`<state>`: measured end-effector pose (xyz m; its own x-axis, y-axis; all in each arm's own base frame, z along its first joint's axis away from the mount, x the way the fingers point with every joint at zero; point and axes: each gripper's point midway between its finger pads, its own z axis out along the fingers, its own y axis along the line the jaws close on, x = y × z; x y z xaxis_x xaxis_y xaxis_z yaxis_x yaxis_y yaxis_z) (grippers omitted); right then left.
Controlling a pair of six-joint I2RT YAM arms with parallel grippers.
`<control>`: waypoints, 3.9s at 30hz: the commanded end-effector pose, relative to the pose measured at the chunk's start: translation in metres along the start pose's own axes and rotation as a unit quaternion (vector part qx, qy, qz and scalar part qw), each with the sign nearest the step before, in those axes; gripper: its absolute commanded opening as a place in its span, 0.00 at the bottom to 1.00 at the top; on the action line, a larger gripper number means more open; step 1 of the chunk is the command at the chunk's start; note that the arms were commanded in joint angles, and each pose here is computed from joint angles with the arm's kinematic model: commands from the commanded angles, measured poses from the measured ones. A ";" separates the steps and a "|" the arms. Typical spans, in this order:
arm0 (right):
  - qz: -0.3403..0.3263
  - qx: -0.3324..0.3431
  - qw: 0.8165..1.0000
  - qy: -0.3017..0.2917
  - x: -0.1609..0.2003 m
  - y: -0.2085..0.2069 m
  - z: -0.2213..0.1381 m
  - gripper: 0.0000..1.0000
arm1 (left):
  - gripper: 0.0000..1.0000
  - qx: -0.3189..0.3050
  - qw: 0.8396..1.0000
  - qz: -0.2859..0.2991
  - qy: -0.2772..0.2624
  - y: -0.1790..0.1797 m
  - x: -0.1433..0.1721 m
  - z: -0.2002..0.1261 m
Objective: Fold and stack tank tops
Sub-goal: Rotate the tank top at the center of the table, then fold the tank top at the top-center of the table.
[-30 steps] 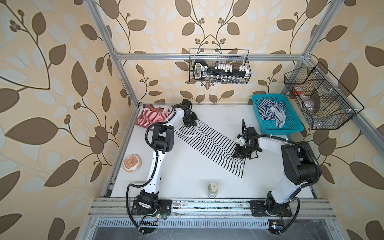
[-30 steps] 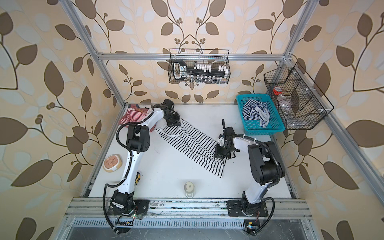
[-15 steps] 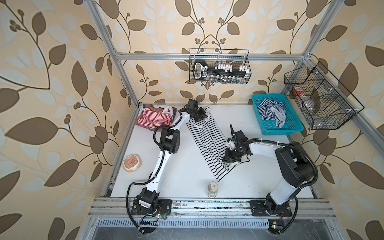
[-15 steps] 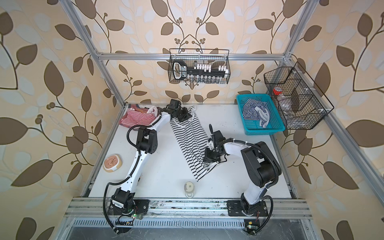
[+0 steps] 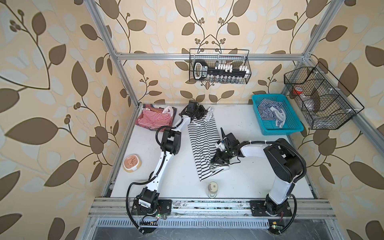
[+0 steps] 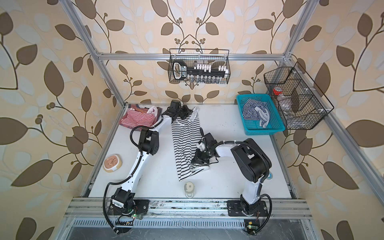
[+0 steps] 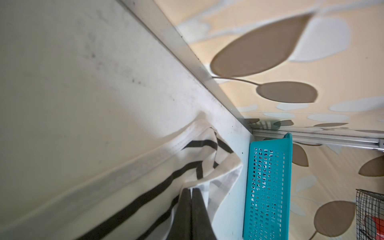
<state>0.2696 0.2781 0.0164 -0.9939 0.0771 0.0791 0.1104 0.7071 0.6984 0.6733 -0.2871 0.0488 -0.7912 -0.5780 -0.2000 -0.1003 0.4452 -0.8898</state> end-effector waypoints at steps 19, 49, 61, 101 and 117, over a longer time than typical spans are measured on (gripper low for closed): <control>-0.105 0.027 0.990 -0.092 -0.096 0.033 -0.103 0.18 | 0.08 -0.045 0.994 0.095 -0.039 -0.113 -0.015 -0.148; -0.042 0.103 0.993 -0.042 -0.142 -0.052 -0.036 0.02 | 0.00 -0.300 0.944 -0.005 0.136 0.118 0.090 -0.135; -0.016 0.106 0.992 -0.071 -0.153 -0.068 -0.052 0.01 | 0.00 -0.255 0.956 0.002 0.146 0.090 0.093 -0.104; -0.107 0.110 0.983 -0.097 -0.037 -0.030 -0.129 0.23 | 0.36 -0.296 0.942 0.112 0.107 -0.020 0.142 -0.319; -0.105 0.065 0.989 -0.079 0.014 -0.045 -0.089 0.49 | 0.51 -0.307 0.921 0.083 0.227 0.054 0.275 -0.330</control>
<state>0.2476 0.1788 0.0473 -0.9882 0.0095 -0.1527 -0.0788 0.8238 0.5613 0.2556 -0.1894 0.0775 -0.9851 -0.1718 0.0109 -0.1618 0.9019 -0.4006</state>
